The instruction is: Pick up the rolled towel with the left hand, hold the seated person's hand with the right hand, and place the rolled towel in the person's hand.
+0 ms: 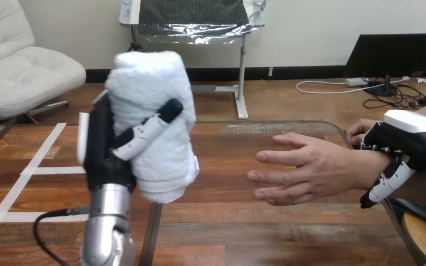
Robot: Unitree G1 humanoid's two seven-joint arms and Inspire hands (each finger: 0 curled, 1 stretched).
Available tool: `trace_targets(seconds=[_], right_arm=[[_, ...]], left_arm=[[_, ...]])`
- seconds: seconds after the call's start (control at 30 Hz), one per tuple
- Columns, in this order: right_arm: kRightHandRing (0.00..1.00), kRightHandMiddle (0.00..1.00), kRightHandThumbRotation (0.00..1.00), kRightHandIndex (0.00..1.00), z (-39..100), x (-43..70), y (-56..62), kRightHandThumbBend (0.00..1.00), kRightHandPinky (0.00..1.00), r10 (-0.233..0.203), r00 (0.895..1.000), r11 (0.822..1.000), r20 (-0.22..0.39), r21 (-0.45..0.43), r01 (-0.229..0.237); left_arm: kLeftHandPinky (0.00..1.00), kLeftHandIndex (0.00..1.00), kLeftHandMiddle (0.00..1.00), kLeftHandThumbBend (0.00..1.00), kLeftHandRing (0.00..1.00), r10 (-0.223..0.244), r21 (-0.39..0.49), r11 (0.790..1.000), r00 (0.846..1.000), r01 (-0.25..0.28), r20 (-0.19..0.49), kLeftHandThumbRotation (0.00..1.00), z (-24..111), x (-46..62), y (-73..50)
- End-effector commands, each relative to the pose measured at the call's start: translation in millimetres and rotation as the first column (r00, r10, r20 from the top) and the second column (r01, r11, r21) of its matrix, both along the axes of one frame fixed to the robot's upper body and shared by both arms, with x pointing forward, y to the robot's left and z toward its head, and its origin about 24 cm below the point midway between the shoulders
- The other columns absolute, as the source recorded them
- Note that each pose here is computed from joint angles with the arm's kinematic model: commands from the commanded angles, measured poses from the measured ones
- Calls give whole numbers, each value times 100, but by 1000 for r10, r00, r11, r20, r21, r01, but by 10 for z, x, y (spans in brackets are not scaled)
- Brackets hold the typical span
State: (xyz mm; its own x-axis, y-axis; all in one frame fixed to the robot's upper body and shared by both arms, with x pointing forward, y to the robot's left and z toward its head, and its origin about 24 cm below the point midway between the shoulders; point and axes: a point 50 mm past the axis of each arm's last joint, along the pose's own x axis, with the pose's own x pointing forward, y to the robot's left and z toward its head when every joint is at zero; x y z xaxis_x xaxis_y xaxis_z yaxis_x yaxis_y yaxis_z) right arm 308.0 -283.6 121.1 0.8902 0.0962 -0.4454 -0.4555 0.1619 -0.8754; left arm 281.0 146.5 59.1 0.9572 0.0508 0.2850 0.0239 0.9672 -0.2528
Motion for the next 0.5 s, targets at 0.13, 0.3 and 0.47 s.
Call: trace_targets(seconds=[0.13,0.3,0.47], right_arm=[[28,36,4,40,244,186,188,90,21,30,995,999,93,13,-32],[26,35,5,40,259,214,247,90,20,45,994,999,101,15,-47],[27,35,6,40,276,239,297,90,20,58,993,998,105,17,-60]], left_arm=[[21,39,35,47,27,-81,-16,996,990,83,115,0,260,321,-412],[23,40,36,52,28,-102,-25,994,990,105,102,0,219,385,-503],[24,41,37,57,29,-115,-48,992,990,120,81,0,191,439,-588]])
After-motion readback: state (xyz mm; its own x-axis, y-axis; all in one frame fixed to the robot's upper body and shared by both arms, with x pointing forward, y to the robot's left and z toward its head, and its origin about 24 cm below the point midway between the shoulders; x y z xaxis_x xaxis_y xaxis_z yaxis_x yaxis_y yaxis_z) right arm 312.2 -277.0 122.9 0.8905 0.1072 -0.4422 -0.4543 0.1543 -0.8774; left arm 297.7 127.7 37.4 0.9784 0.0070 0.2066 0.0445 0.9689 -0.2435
